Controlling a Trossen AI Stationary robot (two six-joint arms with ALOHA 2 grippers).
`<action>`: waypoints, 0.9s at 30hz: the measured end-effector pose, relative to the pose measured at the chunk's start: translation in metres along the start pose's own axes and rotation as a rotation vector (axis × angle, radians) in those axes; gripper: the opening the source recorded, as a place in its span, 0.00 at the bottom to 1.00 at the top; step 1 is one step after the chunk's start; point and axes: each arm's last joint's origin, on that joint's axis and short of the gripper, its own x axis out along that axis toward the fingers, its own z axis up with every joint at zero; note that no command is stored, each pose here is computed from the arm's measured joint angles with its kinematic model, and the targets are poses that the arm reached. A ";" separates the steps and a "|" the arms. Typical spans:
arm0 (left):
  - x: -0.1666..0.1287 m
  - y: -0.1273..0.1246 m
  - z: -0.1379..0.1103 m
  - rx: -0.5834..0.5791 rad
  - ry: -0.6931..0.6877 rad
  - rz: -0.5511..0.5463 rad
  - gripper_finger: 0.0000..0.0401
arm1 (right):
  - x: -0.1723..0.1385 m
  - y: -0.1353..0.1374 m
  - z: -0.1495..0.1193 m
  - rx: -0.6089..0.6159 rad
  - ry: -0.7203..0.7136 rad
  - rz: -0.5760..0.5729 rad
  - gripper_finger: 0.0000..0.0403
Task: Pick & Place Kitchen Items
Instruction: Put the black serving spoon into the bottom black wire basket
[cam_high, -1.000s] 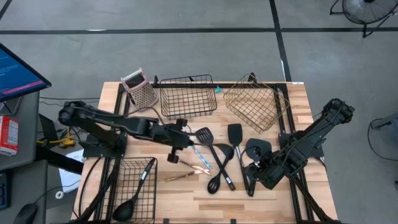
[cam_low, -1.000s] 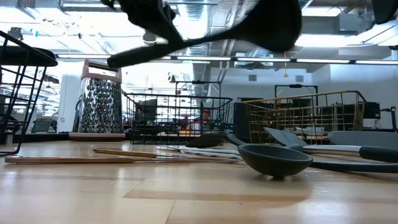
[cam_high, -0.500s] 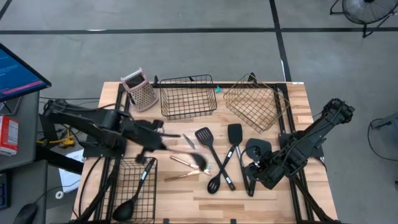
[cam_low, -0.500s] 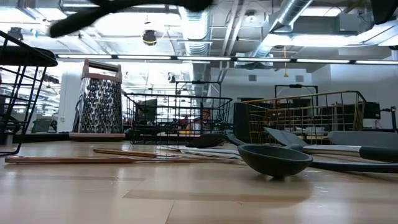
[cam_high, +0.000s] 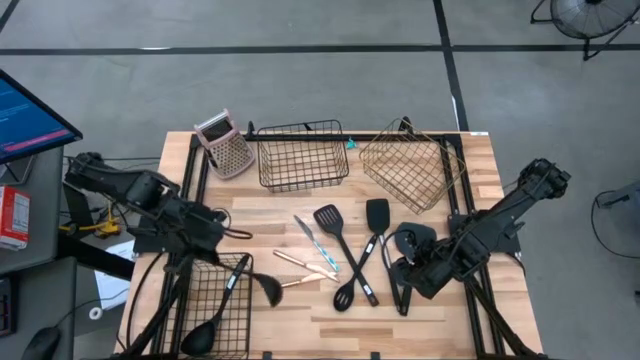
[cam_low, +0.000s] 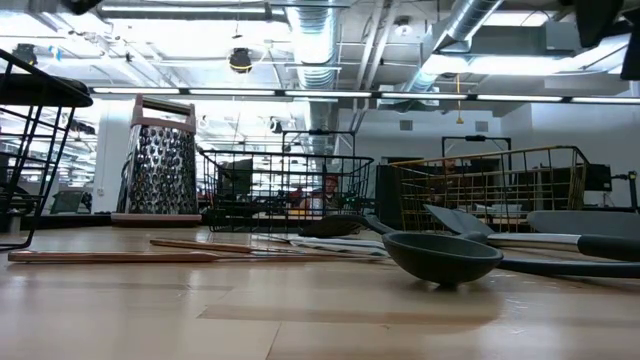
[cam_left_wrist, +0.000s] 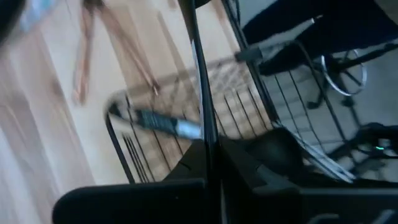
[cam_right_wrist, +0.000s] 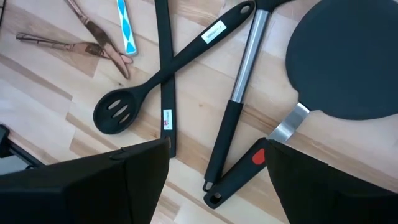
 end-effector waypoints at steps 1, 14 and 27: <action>-0.001 -0.001 -0.003 -0.033 0.025 -0.010 0.01 | 0.000 0.000 0.001 0.003 -0.002 -0.001 0.64; 0.006 -0.011 -0.025 -0.156 0.370 -0.114 0.01 | 0.002 0.001 0.005 -0.003 -0.007 -0.003 0.64; 0.020 -0.014 -0.033 -0.237 0.488 -0.114 0.01 | 0.002 0.001 0.006 -0.004 -0.031 0.001 0.64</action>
